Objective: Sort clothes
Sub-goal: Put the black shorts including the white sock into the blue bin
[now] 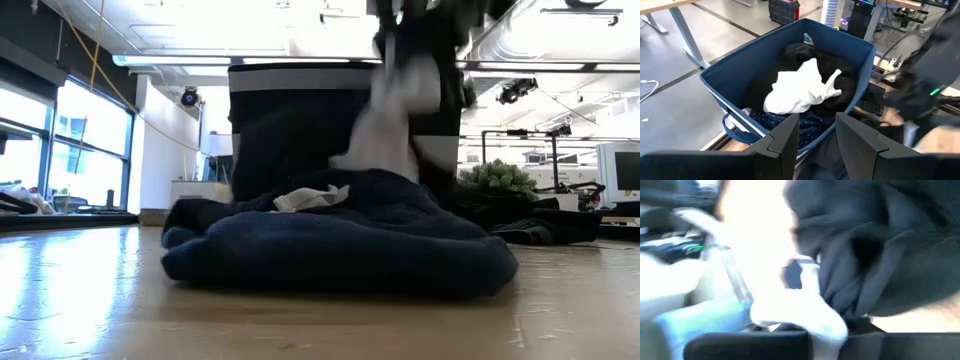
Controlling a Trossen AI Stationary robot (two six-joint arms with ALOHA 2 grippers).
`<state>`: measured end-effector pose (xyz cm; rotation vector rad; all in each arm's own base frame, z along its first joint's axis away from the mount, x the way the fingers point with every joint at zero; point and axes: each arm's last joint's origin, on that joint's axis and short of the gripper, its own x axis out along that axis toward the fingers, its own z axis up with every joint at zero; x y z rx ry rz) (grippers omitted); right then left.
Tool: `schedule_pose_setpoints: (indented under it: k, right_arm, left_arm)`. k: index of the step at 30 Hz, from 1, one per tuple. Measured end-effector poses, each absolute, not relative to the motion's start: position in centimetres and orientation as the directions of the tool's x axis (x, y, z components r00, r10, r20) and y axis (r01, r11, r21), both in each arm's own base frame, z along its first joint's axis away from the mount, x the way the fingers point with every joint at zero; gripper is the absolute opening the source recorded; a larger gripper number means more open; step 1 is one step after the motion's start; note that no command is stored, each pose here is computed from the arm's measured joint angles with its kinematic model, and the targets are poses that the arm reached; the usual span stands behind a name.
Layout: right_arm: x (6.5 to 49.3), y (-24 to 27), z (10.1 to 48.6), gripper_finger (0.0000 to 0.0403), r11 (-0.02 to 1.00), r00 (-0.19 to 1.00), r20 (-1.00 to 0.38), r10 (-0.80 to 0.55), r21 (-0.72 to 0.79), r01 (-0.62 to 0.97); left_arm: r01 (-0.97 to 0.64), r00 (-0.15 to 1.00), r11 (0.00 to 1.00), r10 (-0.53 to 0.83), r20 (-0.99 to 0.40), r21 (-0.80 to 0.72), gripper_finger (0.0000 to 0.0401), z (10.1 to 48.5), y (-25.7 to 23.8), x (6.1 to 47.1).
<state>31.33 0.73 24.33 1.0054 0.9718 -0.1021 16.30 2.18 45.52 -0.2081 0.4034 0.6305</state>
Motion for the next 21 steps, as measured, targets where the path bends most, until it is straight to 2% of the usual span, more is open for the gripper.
schedule_pose_setpoints:
  k: [4, 6, 9, 12, 16, 21]
  right_arm:
    - [30.5, 0.0, 32.9, 0.001, 0.595, 0.727, -0.551, 0.408, 0.765, 0.246]
    - [30.0, -0.8, 36.8, 0.001, 0.612, 0.8, -0.457, 0.388, 0.777, 0.147]
    - [29.3, -2.5, 42.3, 0.0006, 0.685, 0.903, -0.326, 0.282, 0.727, 0.049]
    - [28.2, -4.3, 47.0, 0.0004, 0.774, 0.972, -0.196, 0.131, 0.633, 0.023]
    - [27.2, -6.3, 50.8, 0.0006, 0.859, 0.996, -0.086, -0.015, 0.509, 0.057]
    - [26.7, -7.8, 53.0, 0.0008, 0.892, 0.999, -0.016, -0.045, 0.449, 0.047]
  left_arm:
    - [-0.619, 0.728, 0.783, 0.542, -0.421, -0.063, 0.0126, 45.6, 2.2, 16.3]
    - [-0.619, 0.727, 0.783, 0.542, -0.421, -0.062, 0.0126, 45.6, 2.2, 16.3]
    - [-0.62, 0.728, 0.782, 0.543, -0.42, -0.062, 0.0126, 45.6, 2.2, 16.3]
    - [-0.62, 0.727, 0.782, 0.543, -0.419, -0.063, 0.0126, 45.6, 2.2, 16.3]
    - [-0.621, 0.728, 0.781, 0.543, -0.419, -0.067, 0.0126, 45.6, 2.2, 16.3]
    - [-0.626, 0.727, 0.776, 0.543, -0.419, -0.08, 0.0126, 45.6, 2.2, 16.3]
